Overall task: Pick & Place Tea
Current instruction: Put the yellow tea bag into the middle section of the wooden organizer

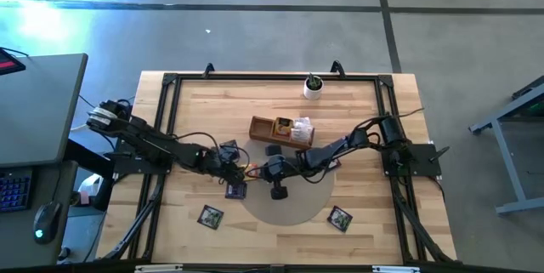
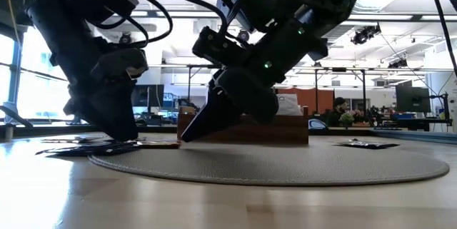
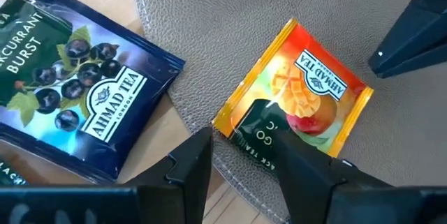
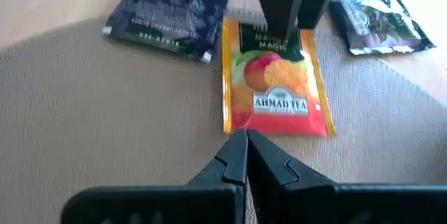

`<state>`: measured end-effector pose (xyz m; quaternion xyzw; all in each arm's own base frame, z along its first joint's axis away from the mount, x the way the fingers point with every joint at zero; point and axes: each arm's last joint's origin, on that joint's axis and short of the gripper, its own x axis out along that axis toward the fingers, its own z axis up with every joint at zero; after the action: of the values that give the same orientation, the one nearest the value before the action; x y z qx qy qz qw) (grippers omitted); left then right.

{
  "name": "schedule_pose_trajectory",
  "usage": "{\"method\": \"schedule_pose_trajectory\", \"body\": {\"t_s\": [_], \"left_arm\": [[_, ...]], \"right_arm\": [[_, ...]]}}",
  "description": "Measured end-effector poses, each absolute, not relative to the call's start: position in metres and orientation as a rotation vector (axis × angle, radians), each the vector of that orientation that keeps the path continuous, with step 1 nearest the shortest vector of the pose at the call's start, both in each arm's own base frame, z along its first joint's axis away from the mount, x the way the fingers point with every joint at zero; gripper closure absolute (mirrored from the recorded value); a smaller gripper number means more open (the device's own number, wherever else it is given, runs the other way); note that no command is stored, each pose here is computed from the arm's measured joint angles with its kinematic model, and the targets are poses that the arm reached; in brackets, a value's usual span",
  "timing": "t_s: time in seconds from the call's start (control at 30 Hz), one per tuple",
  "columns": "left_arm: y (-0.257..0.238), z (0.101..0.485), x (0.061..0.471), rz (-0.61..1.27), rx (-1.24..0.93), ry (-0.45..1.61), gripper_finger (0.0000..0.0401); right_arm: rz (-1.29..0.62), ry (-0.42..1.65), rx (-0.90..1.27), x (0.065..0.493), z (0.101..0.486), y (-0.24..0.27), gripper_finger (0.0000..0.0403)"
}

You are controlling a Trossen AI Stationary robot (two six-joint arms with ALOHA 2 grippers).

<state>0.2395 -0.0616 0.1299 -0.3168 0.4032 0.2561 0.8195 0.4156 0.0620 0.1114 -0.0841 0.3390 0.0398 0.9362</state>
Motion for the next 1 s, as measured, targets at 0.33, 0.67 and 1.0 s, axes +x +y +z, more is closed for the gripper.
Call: {"method": "schedule_pose_trajectory", "body": {"t_s": [0.33, 0.67, 1.0], "left_arm": [[-0.067, 0.124, 0.258, 0.439, -0.669, 0.756, 0.0250], [-0.067, 0.123, 0.257, 0.443, -0.678, 0.767, 0.0250], [-0.067, 0.123, 0.257, 0.455, -0.682, 0.763, 0.0250]], "right_arm": [[0.082, 0.664, -0.166, 0.417, 0.113, 0.061, 0.0401], [-0.064, 0.802, -0.275, 0.406, 0.127, 0.065, 0.0401], [-0.063, 0.847, -0.109, 0.410, 0.108, 0.054, 0.0402]]}}
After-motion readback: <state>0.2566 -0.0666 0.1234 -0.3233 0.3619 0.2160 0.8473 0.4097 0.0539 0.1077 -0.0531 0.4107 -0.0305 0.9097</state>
